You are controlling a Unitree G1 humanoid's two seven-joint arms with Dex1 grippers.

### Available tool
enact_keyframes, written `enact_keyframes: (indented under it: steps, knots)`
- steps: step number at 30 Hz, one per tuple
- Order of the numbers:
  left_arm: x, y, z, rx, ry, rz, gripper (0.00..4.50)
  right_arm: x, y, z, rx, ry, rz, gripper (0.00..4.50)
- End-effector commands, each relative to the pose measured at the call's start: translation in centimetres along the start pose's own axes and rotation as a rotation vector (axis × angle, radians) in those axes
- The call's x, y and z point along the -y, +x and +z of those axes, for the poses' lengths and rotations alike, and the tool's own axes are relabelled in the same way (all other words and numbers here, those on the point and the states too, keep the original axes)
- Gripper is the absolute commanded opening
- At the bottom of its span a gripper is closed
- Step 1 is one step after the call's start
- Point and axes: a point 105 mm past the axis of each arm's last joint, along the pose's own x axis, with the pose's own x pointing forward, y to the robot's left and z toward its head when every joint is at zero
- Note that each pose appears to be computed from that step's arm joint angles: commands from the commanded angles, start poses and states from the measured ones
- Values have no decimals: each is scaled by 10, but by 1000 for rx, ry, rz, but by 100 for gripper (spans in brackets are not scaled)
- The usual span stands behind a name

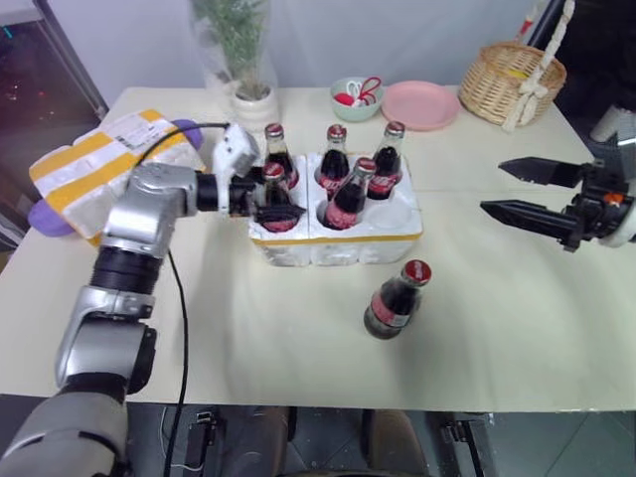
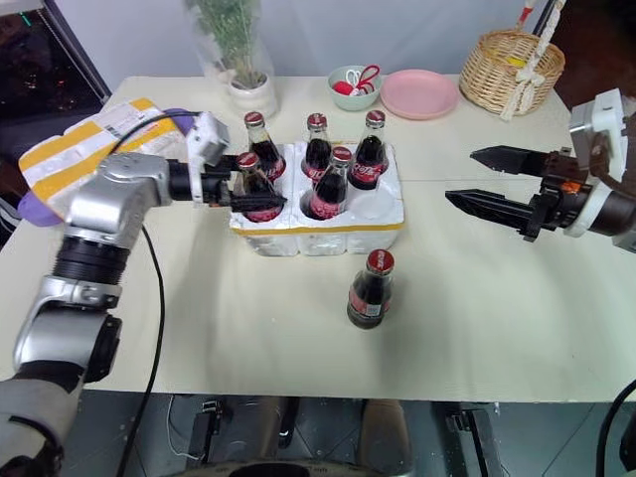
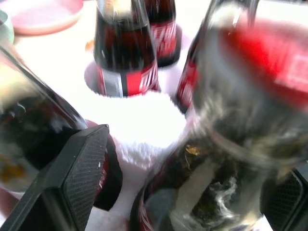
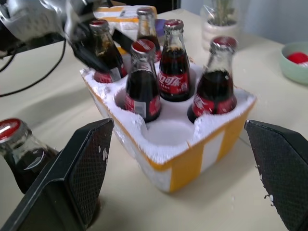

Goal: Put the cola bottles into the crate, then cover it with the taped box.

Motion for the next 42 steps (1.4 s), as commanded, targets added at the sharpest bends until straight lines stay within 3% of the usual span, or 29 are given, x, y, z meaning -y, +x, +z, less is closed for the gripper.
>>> enact_keyframes:
  steps: [1, 7, 12, 17, 25, 36, 42]
  knots:
    - [20, -35, 55, 145, -9, -119, 445, 2, -9, 6, -5, -78, -39, 450]
    - [54, -74, 73, 115, -21, -279, 445, -6, -17, -18, -60, -69, -23, 450]
    - [82, -79, 47, -55, 30, -384, 445, -41, -12, -44, -159, -83, 134, 450]
    - [90, -68, 12, -183, 112, -395, 445, -68, 3, -58, -159, -33, 249, 450]
    - [92, -50, 7, -141, 149, -386, 445, -89, 28, -87, -141, 60, 327, 450]
    - [89, -43, 8, -115, 145, -375, 445, -105, 62, -86, -64, 59, 412, 450]
    - [87, -40, 11, -113, 163, -372, 445, -114, 78, -99, -100, 31, 440, 450]
